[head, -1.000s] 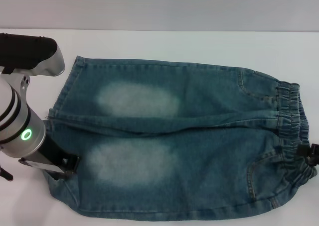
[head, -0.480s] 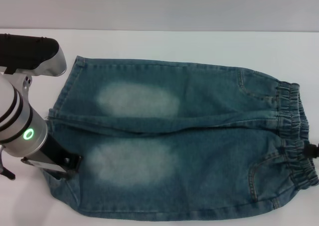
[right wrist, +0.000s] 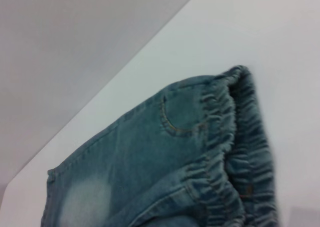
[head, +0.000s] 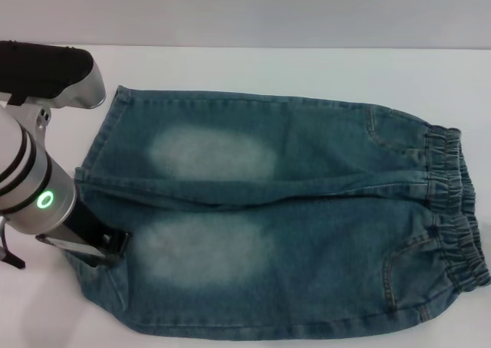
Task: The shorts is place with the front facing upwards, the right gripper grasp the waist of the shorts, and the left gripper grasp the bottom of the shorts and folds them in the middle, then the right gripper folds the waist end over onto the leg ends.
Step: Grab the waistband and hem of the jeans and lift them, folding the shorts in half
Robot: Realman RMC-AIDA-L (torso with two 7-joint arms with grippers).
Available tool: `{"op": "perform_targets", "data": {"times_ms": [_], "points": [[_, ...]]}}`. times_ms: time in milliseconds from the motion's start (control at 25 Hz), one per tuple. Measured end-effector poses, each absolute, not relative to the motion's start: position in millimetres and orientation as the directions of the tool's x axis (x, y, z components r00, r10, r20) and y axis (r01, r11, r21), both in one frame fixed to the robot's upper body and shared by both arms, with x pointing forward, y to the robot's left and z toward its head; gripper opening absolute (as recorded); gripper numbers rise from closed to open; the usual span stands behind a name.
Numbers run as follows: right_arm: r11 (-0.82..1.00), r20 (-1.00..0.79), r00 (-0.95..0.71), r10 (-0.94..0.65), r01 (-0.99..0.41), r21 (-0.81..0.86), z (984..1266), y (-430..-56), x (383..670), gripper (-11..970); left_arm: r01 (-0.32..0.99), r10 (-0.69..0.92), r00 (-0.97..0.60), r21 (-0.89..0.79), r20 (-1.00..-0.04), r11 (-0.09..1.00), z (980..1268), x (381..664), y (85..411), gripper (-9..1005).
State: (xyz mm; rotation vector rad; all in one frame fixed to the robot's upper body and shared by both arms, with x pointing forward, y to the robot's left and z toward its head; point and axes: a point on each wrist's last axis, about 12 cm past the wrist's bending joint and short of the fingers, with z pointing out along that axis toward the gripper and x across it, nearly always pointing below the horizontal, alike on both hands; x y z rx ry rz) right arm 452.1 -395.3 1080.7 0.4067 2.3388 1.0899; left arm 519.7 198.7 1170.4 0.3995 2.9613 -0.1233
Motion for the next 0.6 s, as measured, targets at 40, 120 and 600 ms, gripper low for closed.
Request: {"op": "perform_targets", "data": {"times_ms": [40,120,600], "points": [[0.627,-0.323,-0.817,0.479,0.061,0.776,1079.4,-396.4,449.7,207,0.27,0.258,-0.952,-0.061,-0.162,0.961,1171.9,520.2,198.5,21],[0.624,-0.308,-0.816,0.489,0.081,0.778,1077.0,-398.0,445.1,298,0.27,0.258,-0.952,-0.059,-0.165,0.961,1173.9,521.4,198.5,21],[0.585,-0.254,-0.823,0.508,0.113,0.803,1063.2,-392.7,432.3,568,0.308,0.296,-0.939,-0.044,-0.174,0.95,1184.7,527.2,188.5,24]]}}
